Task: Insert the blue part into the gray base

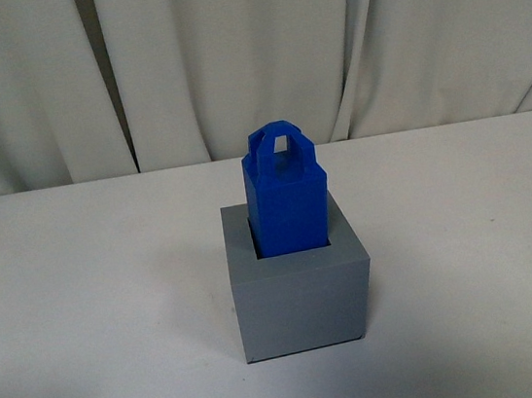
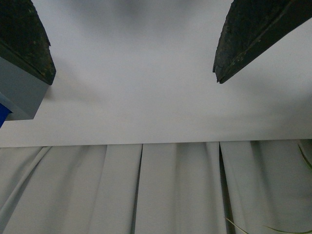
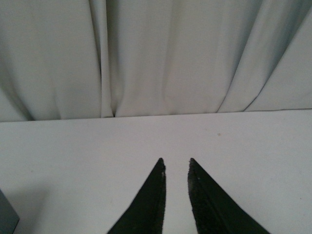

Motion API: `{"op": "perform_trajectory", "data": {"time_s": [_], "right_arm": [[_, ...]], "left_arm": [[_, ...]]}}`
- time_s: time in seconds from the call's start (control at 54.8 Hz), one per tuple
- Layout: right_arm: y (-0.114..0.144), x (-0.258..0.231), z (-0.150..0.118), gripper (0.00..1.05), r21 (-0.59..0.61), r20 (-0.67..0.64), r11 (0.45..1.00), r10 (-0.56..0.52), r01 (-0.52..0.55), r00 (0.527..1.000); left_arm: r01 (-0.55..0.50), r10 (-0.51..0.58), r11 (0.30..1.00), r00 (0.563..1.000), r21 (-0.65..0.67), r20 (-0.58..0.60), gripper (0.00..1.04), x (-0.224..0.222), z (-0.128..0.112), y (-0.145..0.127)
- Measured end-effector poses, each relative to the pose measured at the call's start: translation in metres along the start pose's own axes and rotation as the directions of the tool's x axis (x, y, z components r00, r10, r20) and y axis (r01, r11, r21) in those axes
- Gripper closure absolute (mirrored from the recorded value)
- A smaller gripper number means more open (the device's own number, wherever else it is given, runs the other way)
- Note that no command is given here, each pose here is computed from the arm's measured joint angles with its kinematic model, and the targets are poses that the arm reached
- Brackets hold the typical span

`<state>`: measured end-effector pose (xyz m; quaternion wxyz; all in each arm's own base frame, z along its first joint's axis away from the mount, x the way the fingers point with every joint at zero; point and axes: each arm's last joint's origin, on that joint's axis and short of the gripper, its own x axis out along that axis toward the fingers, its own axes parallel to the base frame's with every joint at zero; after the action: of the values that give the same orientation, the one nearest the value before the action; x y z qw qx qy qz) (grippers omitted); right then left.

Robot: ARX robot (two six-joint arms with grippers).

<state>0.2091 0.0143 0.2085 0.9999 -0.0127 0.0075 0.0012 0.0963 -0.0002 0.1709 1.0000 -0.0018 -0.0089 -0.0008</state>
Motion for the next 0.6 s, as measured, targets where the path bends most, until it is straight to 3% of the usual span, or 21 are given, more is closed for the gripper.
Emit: {"op": "perform_trajectory", "data": {"time_s": [0.091, 0.237, 0.602], "right_arm": [[-0.002, -0.010, -0.006, 1.03, 0.005, 0.001, 1.000, 0.002, -0.002, 1.000], [-0.013, -0.025, -0.015, 1.02, 0.011, 0.007, 1.000, -0.006, 0.005, 1.000], [-0.013, -0.053, -0.030, 1.02, 0.013, 0.004, 1.000, -0.001, 0.001, 1.000]], "left_arm": [[0.000, 0.000, 1.000, 1.000, 0.000, 0.000, 0.06, 0.000, 0.000, 0.000], [0.000, 0.000, 1.000, 1.000, 0.000, 0.000, 0.06, 0.000, 0.000, 0.000], [0.000, 0.000, 1.000, 1.000, 0.000, 0.000, 0.06, 0.000, 0.000, 0.000]]}}
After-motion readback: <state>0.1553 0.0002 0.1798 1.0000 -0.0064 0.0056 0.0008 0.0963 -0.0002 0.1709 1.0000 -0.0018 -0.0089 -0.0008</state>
